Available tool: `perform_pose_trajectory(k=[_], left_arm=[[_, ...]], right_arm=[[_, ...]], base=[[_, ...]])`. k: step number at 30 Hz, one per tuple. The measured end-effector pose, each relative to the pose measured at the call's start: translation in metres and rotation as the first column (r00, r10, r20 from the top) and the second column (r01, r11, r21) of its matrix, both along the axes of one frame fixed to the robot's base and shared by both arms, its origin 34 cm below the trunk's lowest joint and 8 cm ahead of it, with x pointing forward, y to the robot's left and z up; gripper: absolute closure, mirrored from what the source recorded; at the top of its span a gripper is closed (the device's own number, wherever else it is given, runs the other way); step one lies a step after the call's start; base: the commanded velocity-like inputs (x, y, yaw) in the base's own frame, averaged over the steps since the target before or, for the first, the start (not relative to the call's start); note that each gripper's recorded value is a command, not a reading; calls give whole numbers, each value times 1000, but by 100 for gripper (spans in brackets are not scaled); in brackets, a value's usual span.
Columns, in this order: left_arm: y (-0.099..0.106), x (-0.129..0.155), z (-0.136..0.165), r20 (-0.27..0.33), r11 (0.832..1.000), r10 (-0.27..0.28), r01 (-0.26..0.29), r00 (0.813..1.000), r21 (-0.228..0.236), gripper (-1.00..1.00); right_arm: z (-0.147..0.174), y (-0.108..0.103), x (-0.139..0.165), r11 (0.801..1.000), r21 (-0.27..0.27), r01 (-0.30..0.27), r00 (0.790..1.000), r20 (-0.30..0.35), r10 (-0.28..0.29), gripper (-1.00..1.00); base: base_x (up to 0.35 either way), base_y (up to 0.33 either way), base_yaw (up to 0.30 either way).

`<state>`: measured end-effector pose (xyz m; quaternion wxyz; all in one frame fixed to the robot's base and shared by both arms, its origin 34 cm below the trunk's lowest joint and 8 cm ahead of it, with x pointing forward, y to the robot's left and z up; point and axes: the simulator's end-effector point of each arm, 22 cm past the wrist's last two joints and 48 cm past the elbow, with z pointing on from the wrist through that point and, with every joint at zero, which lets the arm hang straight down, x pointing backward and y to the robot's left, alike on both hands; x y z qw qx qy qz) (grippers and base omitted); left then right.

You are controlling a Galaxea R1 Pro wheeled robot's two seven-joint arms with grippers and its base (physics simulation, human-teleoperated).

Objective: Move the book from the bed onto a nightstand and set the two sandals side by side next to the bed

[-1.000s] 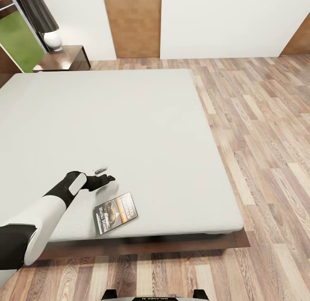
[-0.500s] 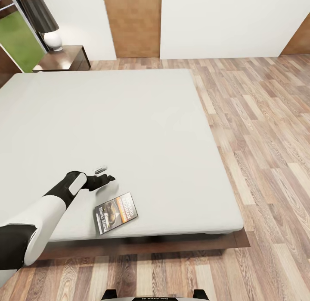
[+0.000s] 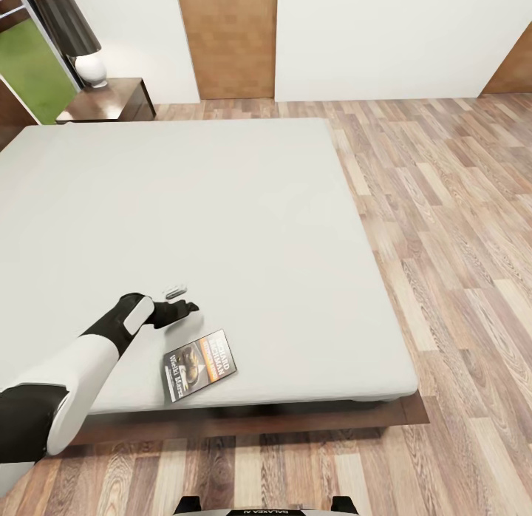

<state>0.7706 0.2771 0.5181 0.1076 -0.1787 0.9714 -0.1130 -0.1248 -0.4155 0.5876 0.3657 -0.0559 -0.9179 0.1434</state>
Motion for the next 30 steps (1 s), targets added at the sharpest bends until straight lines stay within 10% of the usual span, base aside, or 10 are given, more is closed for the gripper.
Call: perform_pose_trajectory(k=[30], left_arm=[[0, -1, -1, -6, 1000, -4, 4, 1000, 21, -100]], right_arm=[[0, 0, 0, 1000, 0, 0, 1000, 0, 0, -100]], base=[[0, 0, 0]])
